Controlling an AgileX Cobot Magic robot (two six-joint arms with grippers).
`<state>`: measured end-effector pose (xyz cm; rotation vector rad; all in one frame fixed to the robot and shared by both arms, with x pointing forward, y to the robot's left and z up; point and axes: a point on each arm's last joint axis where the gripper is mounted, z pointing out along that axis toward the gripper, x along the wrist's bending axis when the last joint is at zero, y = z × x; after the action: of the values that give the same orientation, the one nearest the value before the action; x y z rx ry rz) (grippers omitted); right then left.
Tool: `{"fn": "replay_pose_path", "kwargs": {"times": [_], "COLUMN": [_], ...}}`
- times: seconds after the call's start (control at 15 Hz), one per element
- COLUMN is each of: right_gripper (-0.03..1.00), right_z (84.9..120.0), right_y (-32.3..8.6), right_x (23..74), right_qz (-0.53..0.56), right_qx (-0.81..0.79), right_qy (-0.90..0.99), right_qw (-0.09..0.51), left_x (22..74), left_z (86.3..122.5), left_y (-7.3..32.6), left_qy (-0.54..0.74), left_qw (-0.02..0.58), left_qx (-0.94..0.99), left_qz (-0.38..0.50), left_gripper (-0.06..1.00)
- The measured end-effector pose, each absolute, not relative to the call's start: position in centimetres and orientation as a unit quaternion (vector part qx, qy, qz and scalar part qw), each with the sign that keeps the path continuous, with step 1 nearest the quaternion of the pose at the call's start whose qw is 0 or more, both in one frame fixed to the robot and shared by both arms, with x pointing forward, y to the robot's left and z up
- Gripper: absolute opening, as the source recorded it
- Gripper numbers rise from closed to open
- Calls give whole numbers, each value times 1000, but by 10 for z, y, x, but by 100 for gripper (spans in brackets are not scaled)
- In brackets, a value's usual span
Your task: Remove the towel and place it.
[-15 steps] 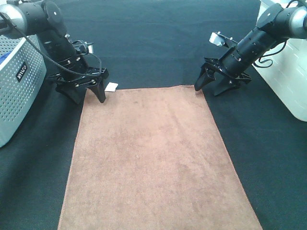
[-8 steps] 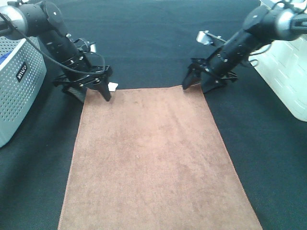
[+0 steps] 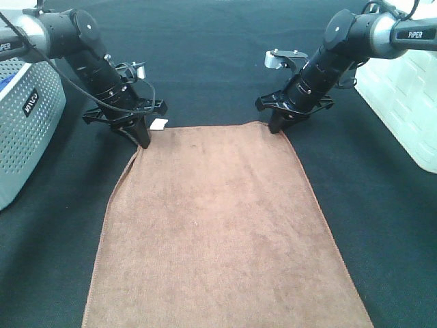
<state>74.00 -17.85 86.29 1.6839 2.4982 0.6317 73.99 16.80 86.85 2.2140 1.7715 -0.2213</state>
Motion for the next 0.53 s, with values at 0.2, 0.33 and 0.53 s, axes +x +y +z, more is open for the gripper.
{"fn": "replay_pose_path", "kwargs": {"times": [0.2, 0.33, 0.53], "right_gripper": [0, 0, 0], "right_z": [863, 866, 901], "right_y": [-179, -178, -175], "right_x": [741, 743, 770], "right_qz": [206, 208, 255], "right_qx": [548, 544, 517], "right_qy": [810, 812, 806], "right_qw": [35, 46, 137], "left_x": [740, 746, 770], "left_z": [870, 876, 904], "left_y": [167, 167, 169], "left_qy": [603, 594, 577], "left_qw": [145, 145, 201], "left_qx": [782, 790, 789], "left_qz": [-65, -38, 60], "left_gripper": [1, 1, 1]}}
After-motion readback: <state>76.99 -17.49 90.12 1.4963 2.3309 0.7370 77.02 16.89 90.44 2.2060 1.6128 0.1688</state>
